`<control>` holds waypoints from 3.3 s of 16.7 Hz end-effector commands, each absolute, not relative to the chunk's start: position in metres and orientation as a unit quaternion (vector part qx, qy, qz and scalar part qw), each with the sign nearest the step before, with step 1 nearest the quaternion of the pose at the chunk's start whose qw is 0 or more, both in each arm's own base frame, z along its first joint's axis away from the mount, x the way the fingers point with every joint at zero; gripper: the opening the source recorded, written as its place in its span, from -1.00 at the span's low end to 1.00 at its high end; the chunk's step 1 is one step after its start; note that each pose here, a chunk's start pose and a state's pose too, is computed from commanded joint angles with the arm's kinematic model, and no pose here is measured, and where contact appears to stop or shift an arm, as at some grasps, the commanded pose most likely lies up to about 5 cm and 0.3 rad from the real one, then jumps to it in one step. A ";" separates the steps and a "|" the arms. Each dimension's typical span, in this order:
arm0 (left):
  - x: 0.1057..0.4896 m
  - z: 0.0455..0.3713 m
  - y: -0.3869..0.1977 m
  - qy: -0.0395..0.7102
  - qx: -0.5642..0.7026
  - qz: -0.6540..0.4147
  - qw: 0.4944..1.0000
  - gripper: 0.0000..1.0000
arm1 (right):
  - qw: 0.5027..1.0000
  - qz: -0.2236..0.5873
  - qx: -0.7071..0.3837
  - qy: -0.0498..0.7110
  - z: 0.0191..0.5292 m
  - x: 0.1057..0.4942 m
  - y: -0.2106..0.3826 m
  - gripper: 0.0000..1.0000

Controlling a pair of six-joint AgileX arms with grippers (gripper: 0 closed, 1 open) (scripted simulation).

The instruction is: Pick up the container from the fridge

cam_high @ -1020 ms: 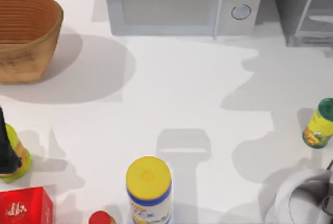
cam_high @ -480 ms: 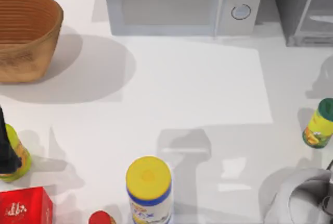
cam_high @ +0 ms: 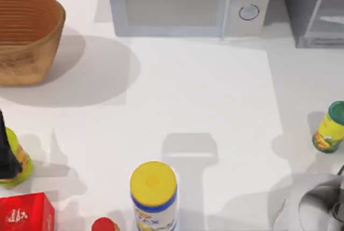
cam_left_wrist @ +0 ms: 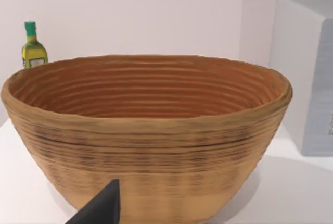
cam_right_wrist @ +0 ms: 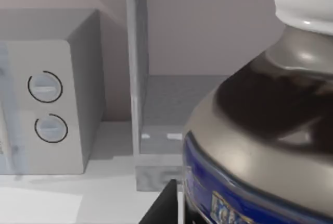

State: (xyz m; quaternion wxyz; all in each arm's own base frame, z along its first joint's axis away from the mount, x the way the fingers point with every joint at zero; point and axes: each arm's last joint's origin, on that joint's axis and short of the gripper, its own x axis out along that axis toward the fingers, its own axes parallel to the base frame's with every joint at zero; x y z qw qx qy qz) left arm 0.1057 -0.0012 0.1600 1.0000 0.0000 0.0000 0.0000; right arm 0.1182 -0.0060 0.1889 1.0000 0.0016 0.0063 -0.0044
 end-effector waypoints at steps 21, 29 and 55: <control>0.106 0.160 -0.001 0.000 0.000 0.000 1.000 1.00 | 0.995 -0.004 0.056 -0.078 0.252 0.129 0.040 -1.00; 0.106 0.160 -0.001 0.000 0.000 0.000 1.000 1.00 | 0.996 -0.005 0.080 -0.039 0.253 0.180 0.187 -1.00; 0.106 0.160 -0.001 0.000 0.000 0.000 1.000 1.00 | 1.000 -0.004 -0.009 0.005 0.108 0.208 0.284 -1.00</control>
